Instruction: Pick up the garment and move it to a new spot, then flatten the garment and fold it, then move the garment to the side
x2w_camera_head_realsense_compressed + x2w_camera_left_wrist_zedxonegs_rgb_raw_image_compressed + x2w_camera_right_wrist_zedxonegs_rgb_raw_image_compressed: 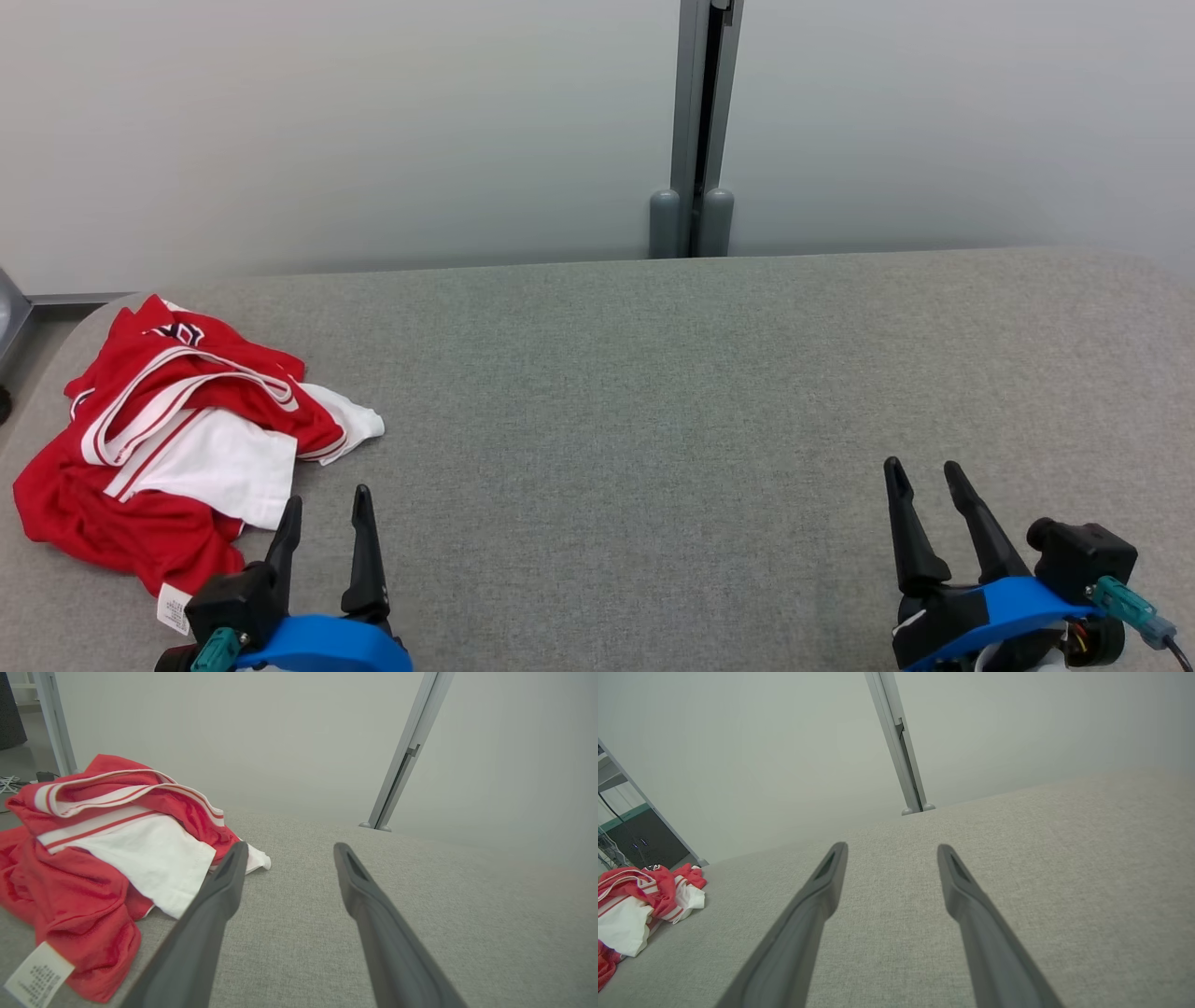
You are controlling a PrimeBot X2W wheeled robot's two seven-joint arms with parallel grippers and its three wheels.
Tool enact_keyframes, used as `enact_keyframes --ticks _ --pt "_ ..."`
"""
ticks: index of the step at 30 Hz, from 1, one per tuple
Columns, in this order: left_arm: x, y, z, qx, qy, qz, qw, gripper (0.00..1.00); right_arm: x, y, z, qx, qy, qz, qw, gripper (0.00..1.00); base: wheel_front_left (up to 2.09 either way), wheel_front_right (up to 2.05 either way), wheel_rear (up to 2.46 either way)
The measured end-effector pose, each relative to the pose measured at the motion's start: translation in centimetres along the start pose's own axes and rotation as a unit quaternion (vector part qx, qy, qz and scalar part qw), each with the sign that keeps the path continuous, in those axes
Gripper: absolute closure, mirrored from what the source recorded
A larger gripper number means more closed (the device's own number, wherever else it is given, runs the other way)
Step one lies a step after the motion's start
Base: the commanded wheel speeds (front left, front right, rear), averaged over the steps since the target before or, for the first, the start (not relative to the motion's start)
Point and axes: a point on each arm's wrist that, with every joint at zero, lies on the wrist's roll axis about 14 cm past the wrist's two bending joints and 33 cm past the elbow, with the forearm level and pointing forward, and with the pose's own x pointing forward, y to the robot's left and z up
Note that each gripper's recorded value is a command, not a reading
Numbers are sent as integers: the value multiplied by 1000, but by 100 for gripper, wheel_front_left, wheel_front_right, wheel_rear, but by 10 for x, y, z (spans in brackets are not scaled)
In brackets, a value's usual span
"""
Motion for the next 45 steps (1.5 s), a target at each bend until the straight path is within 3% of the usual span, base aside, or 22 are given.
enact_keyframes --ticks 31,45 --pt "-3 -7 -9 99 0 -23 995 0 -1 2 3 -97 -7 16 995 0 0 0 0" --pt "-4 -6 -9 94 1 -24 995 0 -2 0 0 -94 -2 12 995 0 0 0 0"
